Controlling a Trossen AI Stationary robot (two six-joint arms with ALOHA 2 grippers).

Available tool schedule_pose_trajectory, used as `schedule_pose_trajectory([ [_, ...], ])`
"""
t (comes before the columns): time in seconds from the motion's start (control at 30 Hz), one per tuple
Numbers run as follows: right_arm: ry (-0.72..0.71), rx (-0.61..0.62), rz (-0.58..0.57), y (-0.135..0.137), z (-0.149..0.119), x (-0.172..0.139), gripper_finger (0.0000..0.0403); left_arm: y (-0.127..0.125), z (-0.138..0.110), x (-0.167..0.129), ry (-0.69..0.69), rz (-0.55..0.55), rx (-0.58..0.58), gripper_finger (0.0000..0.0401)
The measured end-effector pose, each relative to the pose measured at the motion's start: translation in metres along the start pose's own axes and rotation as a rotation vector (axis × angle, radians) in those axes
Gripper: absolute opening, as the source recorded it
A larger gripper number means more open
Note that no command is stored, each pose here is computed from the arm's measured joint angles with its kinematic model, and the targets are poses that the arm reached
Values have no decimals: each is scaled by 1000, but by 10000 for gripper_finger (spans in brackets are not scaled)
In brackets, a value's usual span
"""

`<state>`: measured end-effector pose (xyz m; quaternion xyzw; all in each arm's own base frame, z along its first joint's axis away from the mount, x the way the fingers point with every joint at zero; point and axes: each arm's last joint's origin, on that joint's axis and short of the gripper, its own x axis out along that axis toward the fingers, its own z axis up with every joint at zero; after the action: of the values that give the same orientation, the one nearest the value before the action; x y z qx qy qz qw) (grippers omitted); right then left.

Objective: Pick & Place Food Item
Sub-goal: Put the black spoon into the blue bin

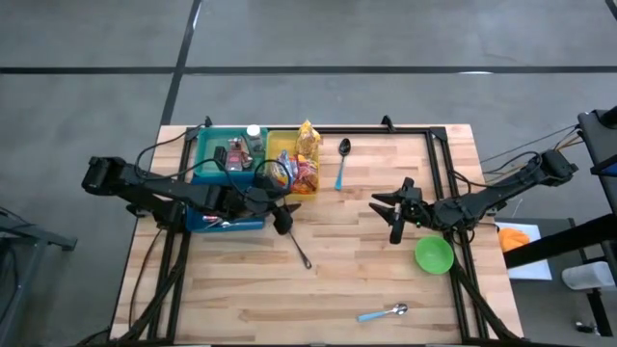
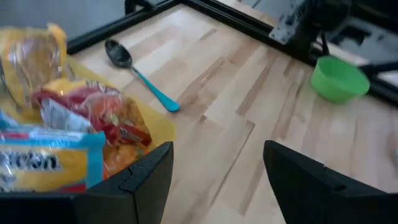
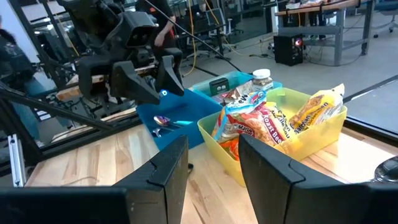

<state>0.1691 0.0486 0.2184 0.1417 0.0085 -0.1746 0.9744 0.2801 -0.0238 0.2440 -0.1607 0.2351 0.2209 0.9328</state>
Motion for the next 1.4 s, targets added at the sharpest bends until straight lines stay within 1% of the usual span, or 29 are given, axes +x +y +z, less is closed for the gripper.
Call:
schedule_pose_trajectory([
  [0.13, 0, 0, 0, 0, 0, 0, 139, 0, 0, 0, 15, 6, -80, 253],
  [0.23, 0, 2, 0, 0, 0, 0, 139, 0, -2, -1, 36, 12, -228, 253],
  [0.33, 0, 2, 0, 0, 0, 0, 139, 1, -8, -3, 81, 45, -337, 253],
  [0.53, 0, 3, 0, 0, 0, 0, 139, -2, -9, -13, 175, 132, -491, 252],
  [0.63, 0, 2, 0, 0, 0, 0, 139, -6, -9, -18, 192, 143, -547, 252],
  [0.8, 0, 2, 0, 0, 0, 0, 139, -16, -16, -14, 199, 135, -615, 252],
  [0.93, 5, -3, -2, 0, -1, 0, 139, -19, -21, -7, 249, 200, -678, 252],
  [1.0, 6, -4, -3, 0, -1, 0, 139, -23, -20, -4, 280, 211, -705, 252],
  [1.2, 6, -4, -3, 0, -1, 0, 139, -42, -7, 8, 332, 238, -719, 252],
  [1.3, 6, -4, -2, 0, -1, 0, 139, -53, -1, 17, 359, 257, -708, 252],
  [1.4, 6, -4, -3, 0, -1, 0, 139, -60, 0, 24, 400, 314, -715, 252],
])
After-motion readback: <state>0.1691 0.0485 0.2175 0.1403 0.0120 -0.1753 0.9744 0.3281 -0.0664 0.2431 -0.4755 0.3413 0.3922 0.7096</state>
